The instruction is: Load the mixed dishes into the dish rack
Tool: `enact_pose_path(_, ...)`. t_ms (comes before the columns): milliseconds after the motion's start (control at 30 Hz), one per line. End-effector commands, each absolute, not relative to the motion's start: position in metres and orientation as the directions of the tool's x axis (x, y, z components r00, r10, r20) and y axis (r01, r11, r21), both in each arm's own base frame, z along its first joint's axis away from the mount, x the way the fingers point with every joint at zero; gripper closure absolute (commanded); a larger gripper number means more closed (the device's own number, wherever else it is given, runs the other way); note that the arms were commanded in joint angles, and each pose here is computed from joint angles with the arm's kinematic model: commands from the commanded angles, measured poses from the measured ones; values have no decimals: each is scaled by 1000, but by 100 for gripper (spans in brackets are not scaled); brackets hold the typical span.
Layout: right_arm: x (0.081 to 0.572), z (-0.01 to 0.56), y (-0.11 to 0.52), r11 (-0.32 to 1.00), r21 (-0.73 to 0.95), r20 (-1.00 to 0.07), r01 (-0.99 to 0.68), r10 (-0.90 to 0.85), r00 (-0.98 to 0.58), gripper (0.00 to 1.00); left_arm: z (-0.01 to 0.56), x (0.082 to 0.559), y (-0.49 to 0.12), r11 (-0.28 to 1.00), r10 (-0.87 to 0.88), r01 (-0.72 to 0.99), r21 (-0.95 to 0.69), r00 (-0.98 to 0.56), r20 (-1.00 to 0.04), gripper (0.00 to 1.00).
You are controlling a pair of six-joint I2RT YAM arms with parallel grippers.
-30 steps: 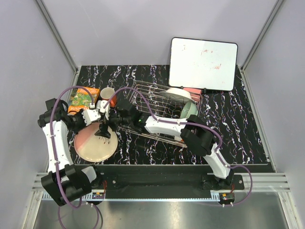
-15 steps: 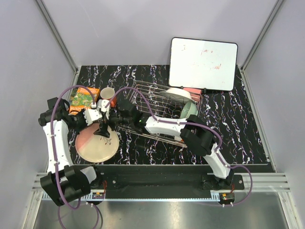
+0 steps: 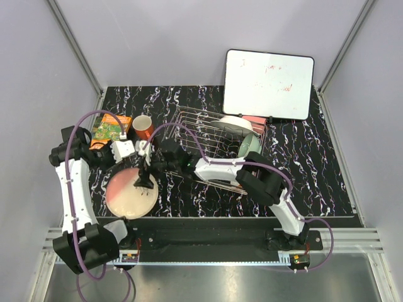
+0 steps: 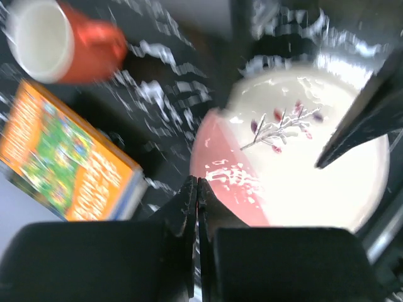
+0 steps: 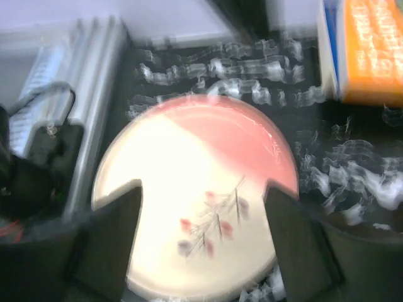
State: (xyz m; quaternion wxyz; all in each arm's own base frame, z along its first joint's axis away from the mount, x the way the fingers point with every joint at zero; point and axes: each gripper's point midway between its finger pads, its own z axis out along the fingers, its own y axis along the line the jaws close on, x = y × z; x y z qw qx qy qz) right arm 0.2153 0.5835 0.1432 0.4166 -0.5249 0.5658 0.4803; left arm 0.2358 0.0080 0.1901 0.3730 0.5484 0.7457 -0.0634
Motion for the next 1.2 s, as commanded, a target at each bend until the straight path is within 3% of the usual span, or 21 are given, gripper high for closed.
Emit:
enact_pose_path(0,187,64,558,-1,251,-882,-968,-413,-228,16,235,244,-17,373,709,830,414,33,-705,100)
enact_pose_path(400,193,81,552,35,229,-891,-973,-396,-224,17,225,250,-1,438,681,823,362,-41,-731,100)
enact_pose_path(633,195,129,526,85,130,-933,-988,-327,-151,16,176,248,31,585,599,799,139,-310,-739,99)
enact_pose_path(667,193,134,525,84,123,-939,-989,-311,-143,16,166,246,34,610,577,788,84,-369,-729,82)
enact_pose_path(733,188,136,519,88,112,-942,-990,-308,-134,16,150,239,35,627,550,779,15,-429,-716,61)
enact_pose_path(767,186,137,519,85,107,-943,-991,-306,-128,16,142,236,36,635,536,772,-16,-456,-710,46)
enact_pose_path(800,185,135,518,86,106,-942,-991,-310,-128,16,137,233,35,637,530,770,-34,-470,-706,37)
enact_pose_path(900,180,138,519,79,91,-945,-993,-308,-111,17,117,223,33,634,522,768,-91,-511,-683,27)
enact_pose_path(1167,180,151,516,108,34,-962,-994,-268,-62,17,77,227,48,687,471,697,-208,-644,-603,22)
